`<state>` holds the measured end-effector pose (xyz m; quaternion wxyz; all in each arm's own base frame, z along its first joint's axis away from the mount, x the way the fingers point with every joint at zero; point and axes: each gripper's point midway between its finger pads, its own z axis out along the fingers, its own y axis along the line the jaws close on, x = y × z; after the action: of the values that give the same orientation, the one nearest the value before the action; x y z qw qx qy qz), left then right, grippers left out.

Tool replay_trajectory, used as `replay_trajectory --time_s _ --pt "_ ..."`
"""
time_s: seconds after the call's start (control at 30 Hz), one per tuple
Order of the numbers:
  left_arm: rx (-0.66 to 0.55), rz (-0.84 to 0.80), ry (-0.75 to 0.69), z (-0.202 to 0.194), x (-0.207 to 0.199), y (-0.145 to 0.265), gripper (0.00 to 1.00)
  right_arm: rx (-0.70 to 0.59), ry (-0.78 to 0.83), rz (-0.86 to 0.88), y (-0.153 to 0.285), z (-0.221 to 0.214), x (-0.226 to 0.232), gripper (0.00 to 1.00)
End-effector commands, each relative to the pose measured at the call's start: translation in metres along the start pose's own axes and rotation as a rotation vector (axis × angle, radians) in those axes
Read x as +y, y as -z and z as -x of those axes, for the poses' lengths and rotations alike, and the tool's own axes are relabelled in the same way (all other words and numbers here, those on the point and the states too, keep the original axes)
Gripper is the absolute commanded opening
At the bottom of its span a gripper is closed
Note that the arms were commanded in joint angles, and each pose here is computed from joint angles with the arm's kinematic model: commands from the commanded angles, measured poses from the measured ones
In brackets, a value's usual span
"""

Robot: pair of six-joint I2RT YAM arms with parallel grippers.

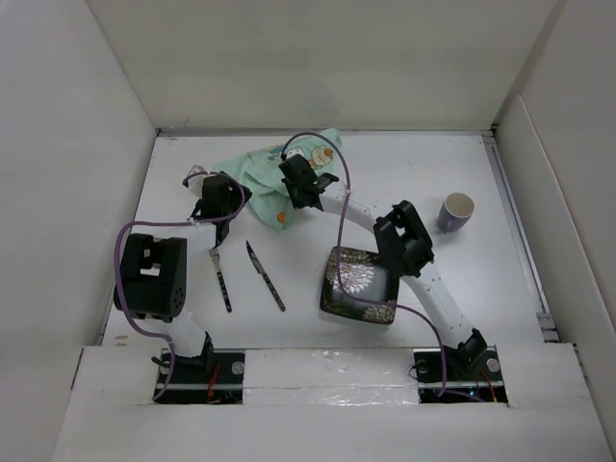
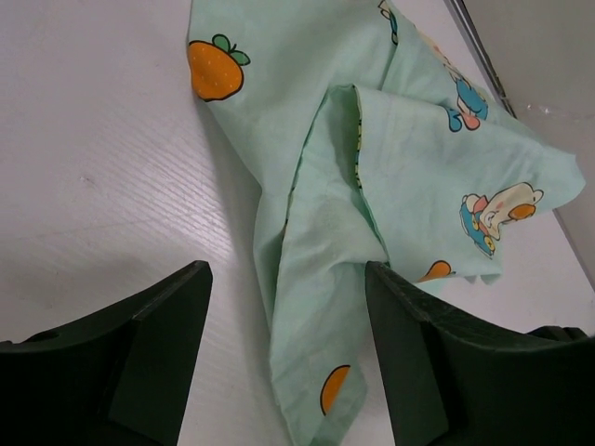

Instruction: Set the dinner table for one person

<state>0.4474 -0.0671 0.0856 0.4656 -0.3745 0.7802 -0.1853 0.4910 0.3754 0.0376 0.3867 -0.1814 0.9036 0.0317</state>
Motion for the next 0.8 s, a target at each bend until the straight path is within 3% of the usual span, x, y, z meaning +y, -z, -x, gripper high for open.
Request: replay_trajectory --time_s 0.0,0.07,0.33,0.77 --pt "-0.021 0.012 -0.005 0.007 0.001 -0.002 0.64 -0.061 -0.018 -0.042 0.010 0.015 -0.007 0.00" --pt "-0.021 0.014 0.002 0.006 0.002 -0.003 0.68 -0.080 -0.038 -0.072 0.013 0.018 -0.018 0.00" --pt "0.005 0.055 0.001 0.007 0.003 -0.013 0.64 -0.231 -0.117 -0.109 0.067 0.059 -0.049 0.00" --pt "0.095 0.053 -0.070 -0.009 -0.003 -0.045 0.54 -0.340 -0.284 -0.189 0.140 0.060 -0.136 0.00"
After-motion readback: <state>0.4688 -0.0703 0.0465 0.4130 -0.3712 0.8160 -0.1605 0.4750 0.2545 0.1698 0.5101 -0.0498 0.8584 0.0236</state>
